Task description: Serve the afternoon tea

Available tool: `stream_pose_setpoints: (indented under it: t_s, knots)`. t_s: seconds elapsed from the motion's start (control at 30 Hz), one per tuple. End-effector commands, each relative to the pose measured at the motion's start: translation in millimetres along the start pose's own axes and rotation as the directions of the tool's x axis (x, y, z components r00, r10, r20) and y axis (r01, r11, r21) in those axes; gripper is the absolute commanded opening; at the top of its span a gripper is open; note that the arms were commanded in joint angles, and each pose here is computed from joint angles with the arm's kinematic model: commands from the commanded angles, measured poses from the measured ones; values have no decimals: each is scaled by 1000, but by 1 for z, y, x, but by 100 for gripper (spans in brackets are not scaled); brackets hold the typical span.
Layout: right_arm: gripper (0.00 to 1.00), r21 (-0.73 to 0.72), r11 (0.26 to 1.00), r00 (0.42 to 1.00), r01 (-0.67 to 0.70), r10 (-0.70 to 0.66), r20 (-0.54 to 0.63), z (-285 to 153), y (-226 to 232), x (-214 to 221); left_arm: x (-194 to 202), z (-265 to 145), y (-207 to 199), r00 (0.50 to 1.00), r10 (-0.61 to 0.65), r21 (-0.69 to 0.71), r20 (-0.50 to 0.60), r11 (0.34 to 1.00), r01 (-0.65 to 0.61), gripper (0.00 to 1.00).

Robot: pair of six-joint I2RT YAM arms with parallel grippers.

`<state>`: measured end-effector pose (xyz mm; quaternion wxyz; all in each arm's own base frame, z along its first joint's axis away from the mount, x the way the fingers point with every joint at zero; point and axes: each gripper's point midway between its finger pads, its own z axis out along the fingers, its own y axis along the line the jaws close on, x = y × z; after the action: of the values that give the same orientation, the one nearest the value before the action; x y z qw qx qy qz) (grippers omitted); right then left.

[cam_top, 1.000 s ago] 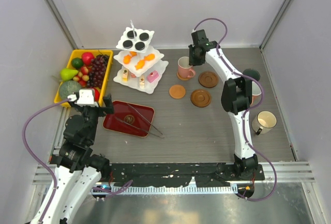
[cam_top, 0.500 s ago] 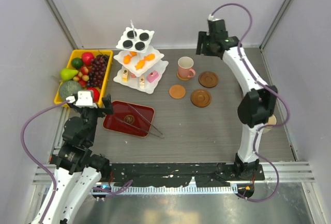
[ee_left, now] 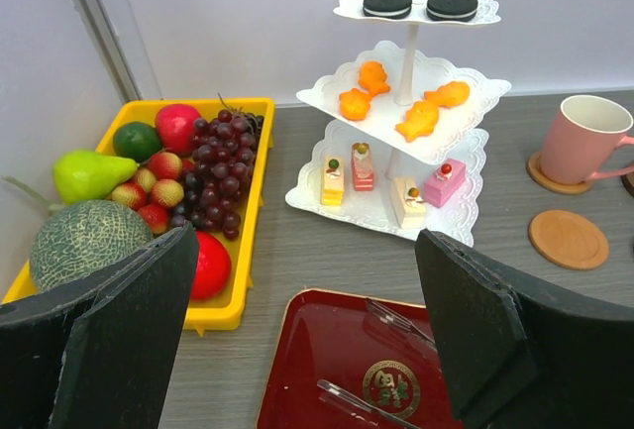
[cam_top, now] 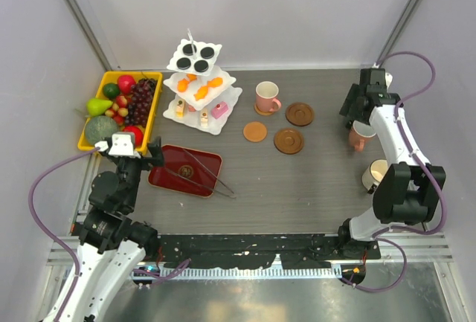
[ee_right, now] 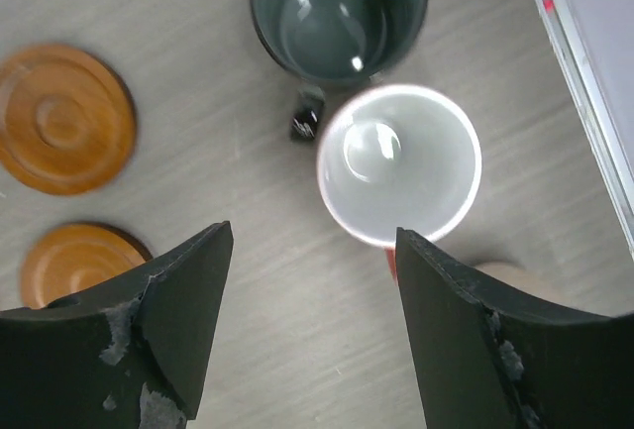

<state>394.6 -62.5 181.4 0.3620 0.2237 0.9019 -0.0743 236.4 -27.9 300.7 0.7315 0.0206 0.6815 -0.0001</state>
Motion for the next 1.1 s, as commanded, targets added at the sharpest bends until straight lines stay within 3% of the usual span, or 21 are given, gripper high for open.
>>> stream_pose_setpoints:
  t_s: [0.0, 0.37, 0.67, 0.9, 1.07]
  knots:
    - [73, 60, 996, 995, -65, 59, 83, -19, -24, -4, -19, 0, -1, 997, -25, 6, 79, 1000, 25, 99]
    - [72, 101, 987, 991, -126, 129, -27, 6, -59, 67, -21, -2, -8, 996, -28, 36, 87, 999, 25, 99]
    - [65, 91, 989, 990, -117, 123, -62, 34, -57, 82, -20, -2, -8, 996, -23, 34, 89, 999, 20, 99]
    - [49, 82, 991, 989, -102, 110, -96, 50, -53, 91, -18, -2, -7, 996, -21, 29, 87, 999, 19, 99]
    - [28, 88, 992, 989, -93, 102, -105, 48, -56, 98, -18, -2, -7, 996, -20, 29, 88, 999, 18, 99]
